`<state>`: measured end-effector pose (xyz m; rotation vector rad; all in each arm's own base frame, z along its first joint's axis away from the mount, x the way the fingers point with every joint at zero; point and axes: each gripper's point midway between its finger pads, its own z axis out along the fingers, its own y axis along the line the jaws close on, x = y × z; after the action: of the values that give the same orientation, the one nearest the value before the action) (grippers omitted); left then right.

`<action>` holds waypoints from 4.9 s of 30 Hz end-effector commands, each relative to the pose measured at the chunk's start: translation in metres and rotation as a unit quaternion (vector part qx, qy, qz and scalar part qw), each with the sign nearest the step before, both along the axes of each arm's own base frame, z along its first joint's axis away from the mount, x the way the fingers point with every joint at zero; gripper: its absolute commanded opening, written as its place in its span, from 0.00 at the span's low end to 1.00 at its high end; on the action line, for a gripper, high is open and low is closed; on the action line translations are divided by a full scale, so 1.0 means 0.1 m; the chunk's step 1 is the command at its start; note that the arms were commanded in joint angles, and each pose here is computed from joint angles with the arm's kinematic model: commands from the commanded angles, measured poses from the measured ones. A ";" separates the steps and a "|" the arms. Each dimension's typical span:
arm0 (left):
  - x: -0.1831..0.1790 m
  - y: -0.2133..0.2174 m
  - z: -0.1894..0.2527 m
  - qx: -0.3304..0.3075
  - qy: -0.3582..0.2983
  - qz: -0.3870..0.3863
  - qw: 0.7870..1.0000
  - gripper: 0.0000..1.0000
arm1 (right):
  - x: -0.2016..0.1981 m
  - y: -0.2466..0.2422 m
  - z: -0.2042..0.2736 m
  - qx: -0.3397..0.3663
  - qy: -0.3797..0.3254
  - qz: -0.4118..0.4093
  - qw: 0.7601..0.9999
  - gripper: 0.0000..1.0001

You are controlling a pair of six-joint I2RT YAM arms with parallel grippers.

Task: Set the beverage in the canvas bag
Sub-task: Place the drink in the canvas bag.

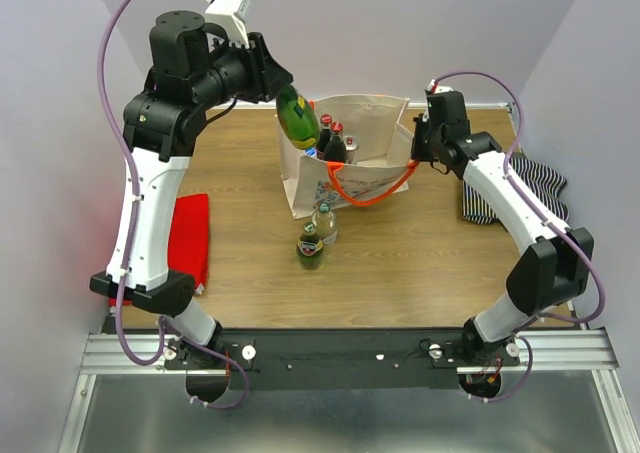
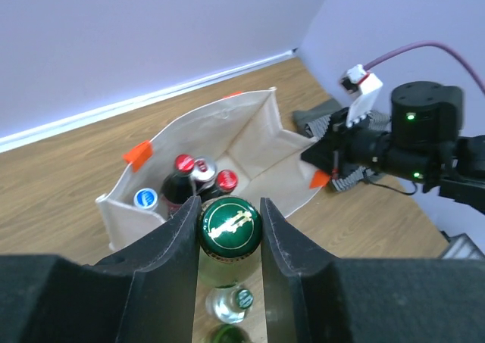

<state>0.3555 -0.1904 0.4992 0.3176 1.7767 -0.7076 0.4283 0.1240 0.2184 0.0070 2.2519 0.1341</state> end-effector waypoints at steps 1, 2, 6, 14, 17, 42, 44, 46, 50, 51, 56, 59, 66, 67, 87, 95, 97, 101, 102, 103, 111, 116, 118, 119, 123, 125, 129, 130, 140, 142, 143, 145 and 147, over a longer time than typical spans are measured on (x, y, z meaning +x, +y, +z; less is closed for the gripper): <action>-0.25 -0.30 0.76 -0.076 -0.114 -0.086 0.987 0.00 | -0.10 0.01 0.00 0.020 0.004 0.002 1.000 0.01; -0.25 -0.33 0.78 -0.081 -0.117 -0.092 0.986 0.00 | -0.10 0.01 -0.02 0.020 0.005 0.003 1.000 0.01; -0.27 -0.51 0.79 -0.092 -0.117 -0.120 0.982 0.00 | -0.12 0.04 -0.01 0.027 0.001 0.008 1.000 0.01; -0.23 -0.93 0.70 -0.099 -0.114 -0.163 0.975 0.00 | -0.20 0.12 0.07 0.053 -0.009 0.025 0.998 0.01; -0.15 -1.05 0.63 -0.099 -0.107 -0.166 0.975 0.00 | -0.23 0.15 0.07 0.061 -0.009 0.031 0.998 0.01; 0.82 -1.79 -0.77 0.049 -0.052 -0.053 0.996 0.00 | -0.45 0.37 0.17 0.101 -0.018 0.084 0.991 0.01; 0.89 -1.82 -0.91 0.065 -0.048 -0.046 0.996 0.00 | -0.47 0.38 0.18 0.104 -0.018 0.088 0.991 0.01; 0.93 -1.82 -1.00 0.079 -0.045 -0.032 0.995 0.00 | -0.48 0.38 0.20 0.105 -0.019 0.087 0.990 0.01; 1.01 -1.79 -1.15 0.110 -0.056 0.000 0.992 0.00 | -0.49 0.38 0.24 0.107 -0.023 0.088 0.990 0.01; 1.02 -1.79 -1.18 0.117 -0.061 0.003 0.991 0.00 | -0.49 0.38 0.26 0.108 -0.024 0.088 0.990 0.01; 1.06 -1.76 -1.39 0.130 -0.057 0.022 0.990 0.00 | -0.49 0.38 0.32 0.112 -0.028 0.085 0.990 0.01; 1.06 -1.74 -1.49 0.132 -0.058 0.030 0.989 0.00 | -0.48 0.37 0.39 0.115 -0.035 0.082 0.989 0.01; 1.04 -1.69 -1.62 0.134 -0.056 0.039 0.989 0.00 | -0.48 0.41 0.51 0.126 -0.044 0.085 0.987 0.01; 1.04 -1.69 -1.66 0.137 -0.053 0.040 0.988 0.00 | -0.48 0.40 0.51 0.125 -0.044 0.084 0.988 0.01; 1.04 -1.64 -2.04 0.157 -0.023 0.050 0.986 0.00 | -0.48 0.40 0.52 0.122 -0.043 0.085 0.988 0.01; 1.01 -1.56 -2.24 0.173 -0.007 0.060 0.983 0.00 | -0.48 0.41 0.52 0.123 -0.042 0.087 0.988 0.01; 1.01 -1.55 -2.29 0.178 -0.003 0.062 0.982 0.00 | -0.47 0.41 0.53 0.124 -0.044 0.088 0.988 0.01; 1.02 -1.52 -2.41 0.191 0.008 0.068 0.979 0.00 | -0.47 0.41 0.52 0.123 -0.042 0.089 0.988 0.01; 1.03 -1.50 -2.43 0.195 0.009 0.070 0.978 0.00 | -0.47 0.41 0.52 0.124 -0.041 0.088 0.988 0.01; 1.03 -1.50 -2.45 0.197 0.011 0.071 0.978 0.00 | -0.47 0.41 0.52 0.123 -0.042 0.089 0.987 0.01; 1.06 -1.43 -2.66 0.227 0.029 0.085 0.970 0.13 | -0.48 0.41 0.50 0.124 -0.039 0.088 0.988 0.01; 1.04 -1.39 -2.73 0.238 0.032 0.087 0.967 0.33 | -0.48 0.42 0.51 0.126 -0.040 0.087 0.987 0.01; 1.04 -1.38 -2.73 0.238 0.030 0.087 0.967 0.36 | -0.48 0.42 0.52 0.126 -0.042 0.087 0.987 0.01; 1.04 -1.38 -2.73 0.239 0.031 0.089 0.967 0.39 | -0.46 0.42 0.51 0.126 -0.042 0.086 0.987 0.01; 1.05 -1.36 -2.75 0.243 0.031 0.094 0.965 0.53 | -0.46 0.42 0.54 0.127 -0.044 0.087 0.987 0.01; 1.05 -1.35 -2.75 0.244 0.031 0.094 0.965 0.58 | -0.45 0.42 0.53 0.126 -0.043 0.087 0.987 0.01; 1.04 -1.35 -2.75 0.245 0.029 0.093 0.965 0.64 | -0.45 0.42 0.55 0.126 -0.045 0.085 0.987 0.01; 1.05 -1.35 -2.74 0.245 0.028 0.093 0.965 0.65 | -0.45 0.42 0.55 0.125 -0.045 0.086 0.987 0.01; 0.98 -1.50 -2.46 0.238 -0.005 0.074 0.969 0.68 | -0.42 0.41 0.53 0.123 -0.045 0.083 0.988 0.01; 0.94 -1.56 -2.41 0.239 -0.015 0.067 0.968 0.69 | -0.42 0.41 0.53 0.123 -0.046 0.081 0.988 0.01; 0.94 -1.58 -2.36 0.242 -0.023 0.066 0.968 0.69 | -0.41 0.41 0.54 0.123 -0.046 0.081 0.988 0.01; 0.89 -1.62 -2.31 0.245 -0.031 0.064 0.967 0.70 | -0.41 0.41 0.55 0.122 -0.048 0.079 0.988 0.01; 0.87 -1.65 -2.22 0.247 -0.042 0.063 0.966 0.71 | -0.40 0.41 0.55 0.122 -0.049 0.080 0.988 0.02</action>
<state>0.4476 -0.3492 0.2154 0.5690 1.9938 -0.1560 0.3844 0.1549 0.2321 -0.0363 2.2272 0.4215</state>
